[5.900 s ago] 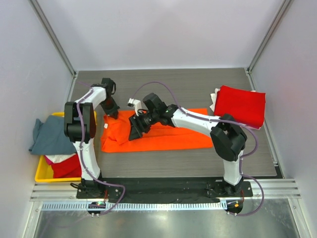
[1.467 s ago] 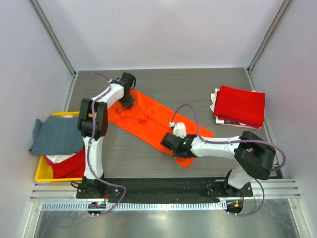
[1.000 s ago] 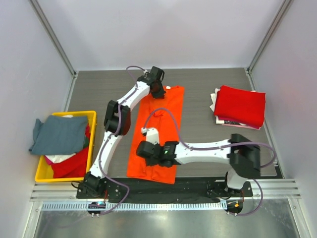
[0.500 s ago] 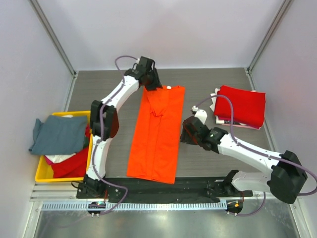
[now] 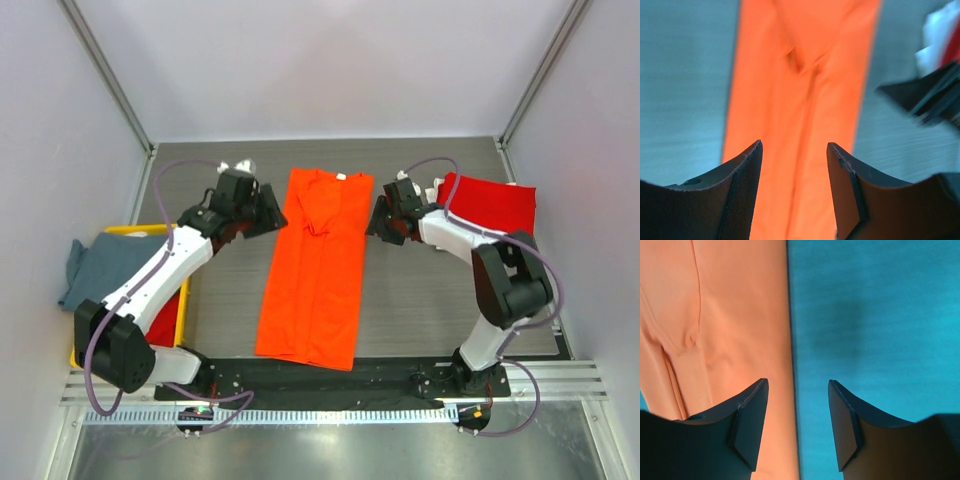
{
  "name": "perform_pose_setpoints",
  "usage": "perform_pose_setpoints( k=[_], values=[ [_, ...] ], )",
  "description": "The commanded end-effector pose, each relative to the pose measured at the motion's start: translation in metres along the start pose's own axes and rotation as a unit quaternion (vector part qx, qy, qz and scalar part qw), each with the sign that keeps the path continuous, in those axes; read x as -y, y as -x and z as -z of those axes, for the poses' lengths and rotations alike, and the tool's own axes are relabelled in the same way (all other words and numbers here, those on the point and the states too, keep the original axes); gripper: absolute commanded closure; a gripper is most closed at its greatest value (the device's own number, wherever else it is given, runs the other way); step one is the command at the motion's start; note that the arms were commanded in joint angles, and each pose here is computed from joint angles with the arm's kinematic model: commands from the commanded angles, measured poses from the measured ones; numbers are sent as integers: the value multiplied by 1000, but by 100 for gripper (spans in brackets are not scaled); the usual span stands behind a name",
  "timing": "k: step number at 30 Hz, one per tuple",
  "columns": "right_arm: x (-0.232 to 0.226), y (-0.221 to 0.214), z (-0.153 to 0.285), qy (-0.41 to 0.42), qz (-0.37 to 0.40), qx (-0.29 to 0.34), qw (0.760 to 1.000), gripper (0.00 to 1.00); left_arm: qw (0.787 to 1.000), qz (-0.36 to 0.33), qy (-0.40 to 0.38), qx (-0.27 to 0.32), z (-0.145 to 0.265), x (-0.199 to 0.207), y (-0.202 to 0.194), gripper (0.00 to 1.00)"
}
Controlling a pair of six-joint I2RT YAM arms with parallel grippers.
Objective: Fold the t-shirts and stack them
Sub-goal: Fold the tshirt
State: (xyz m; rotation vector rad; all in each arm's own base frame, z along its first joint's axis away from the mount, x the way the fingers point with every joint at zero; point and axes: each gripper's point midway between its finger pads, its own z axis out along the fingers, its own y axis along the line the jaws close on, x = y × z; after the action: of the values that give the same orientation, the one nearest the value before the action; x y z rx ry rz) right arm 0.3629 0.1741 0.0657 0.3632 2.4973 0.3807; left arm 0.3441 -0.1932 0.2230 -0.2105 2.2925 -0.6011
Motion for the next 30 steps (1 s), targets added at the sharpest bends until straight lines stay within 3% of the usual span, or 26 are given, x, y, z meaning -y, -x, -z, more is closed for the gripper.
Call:
perform_pose_setpoints(
  k=[1,16,21,25,30],
  values=[
    [-37,31,-16,64,0,14,998,44,998,11,54,-28,-3,-44,-43,44],
    [-14,87,-99,27,-35,24,999,49,995,23,85,-47,34,-91,-102,44],
    [-14,102,-121,39,-40,20,998,68,994,26,91,-50,32,-98,-110,45],
    [-16,131,-134,51,-63,32,996,93,994,35,86,-61,27,-99,-118,45],
    [-22,152,-153,61,-70,32,995,97,993,33,85,-72,27,-99,-123,46]
  ],
)
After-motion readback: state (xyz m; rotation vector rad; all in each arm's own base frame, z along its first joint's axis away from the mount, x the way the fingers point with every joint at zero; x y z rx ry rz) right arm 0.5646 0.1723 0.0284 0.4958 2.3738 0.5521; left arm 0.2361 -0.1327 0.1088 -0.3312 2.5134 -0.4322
